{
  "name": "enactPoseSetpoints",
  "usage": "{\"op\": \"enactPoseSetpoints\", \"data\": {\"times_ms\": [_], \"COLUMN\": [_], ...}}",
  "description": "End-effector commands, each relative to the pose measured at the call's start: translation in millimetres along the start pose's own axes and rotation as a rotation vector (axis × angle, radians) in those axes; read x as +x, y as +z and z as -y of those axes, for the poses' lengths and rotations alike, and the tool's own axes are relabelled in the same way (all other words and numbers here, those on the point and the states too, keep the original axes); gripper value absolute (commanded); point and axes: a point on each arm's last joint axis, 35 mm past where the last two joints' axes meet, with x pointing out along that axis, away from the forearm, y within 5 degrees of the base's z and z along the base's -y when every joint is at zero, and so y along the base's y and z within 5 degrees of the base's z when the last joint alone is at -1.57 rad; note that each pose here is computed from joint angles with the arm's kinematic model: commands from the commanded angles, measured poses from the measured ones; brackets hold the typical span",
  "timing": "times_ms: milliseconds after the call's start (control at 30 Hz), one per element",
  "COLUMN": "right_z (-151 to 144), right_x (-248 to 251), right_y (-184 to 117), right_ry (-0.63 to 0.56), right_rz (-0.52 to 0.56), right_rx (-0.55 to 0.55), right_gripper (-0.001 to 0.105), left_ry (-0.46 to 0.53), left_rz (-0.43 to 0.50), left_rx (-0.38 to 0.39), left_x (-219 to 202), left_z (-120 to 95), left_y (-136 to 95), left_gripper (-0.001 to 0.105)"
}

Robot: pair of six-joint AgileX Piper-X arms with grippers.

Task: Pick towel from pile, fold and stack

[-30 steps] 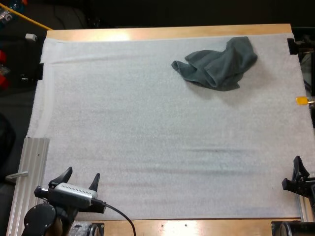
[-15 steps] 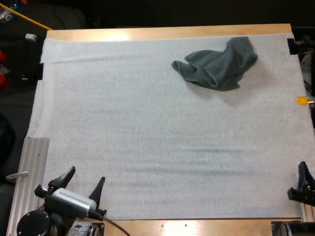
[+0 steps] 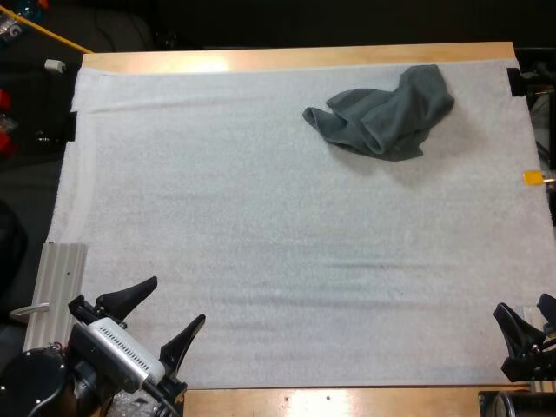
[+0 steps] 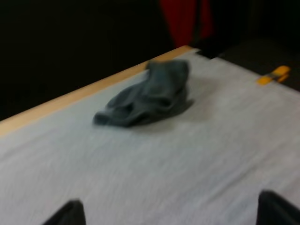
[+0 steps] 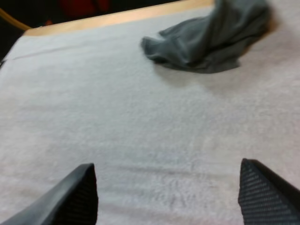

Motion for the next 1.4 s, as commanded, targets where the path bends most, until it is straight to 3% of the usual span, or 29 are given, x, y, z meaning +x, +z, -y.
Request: {"op": "enactPoseSetpoints", "data": {"times_ms": [0, 300, 633, 833, 1100, 1367], "right_z": [-1, 9, 45, 49, 39, 47], "right_x": [-3, 14, 95, 162, 265, 354], "right_y": [5, 36, 80, 93, 85, 50], "right_ry": [0.024, 0.064, 0.121, 0.155, 0.05, -0.015], "right_rz": [0.001, -0.03, -0.034, -0.085, -0.165, -0.226], "right_rx": [-0.002, 0.038, 0.252, 0.315, 0.441, 0.594], "right_gripper": [0.062, 0.062, 0.062, 0.062, 0.062, 0.062], "left_ry": [-0.018, -0.025, -0.025, -0.025, -0.025, -0.025], "left_rz": [0.013, -0.015, -0.015, -0.015, -0.015, -0.016], "left_rx": [0.004, -0.002, -0.002, -0.002, -0.002, -0.013], "left_x": [-1, 6, 6, 6, 6, 6], "left_z": [1, 0, 0, 0, 0, 0], "left_y": [5, 12, 12, 12, 12, 12], "left_gripper": [0.07, 0.07, 0.07, 0.07, 0.07, 0.07]}}
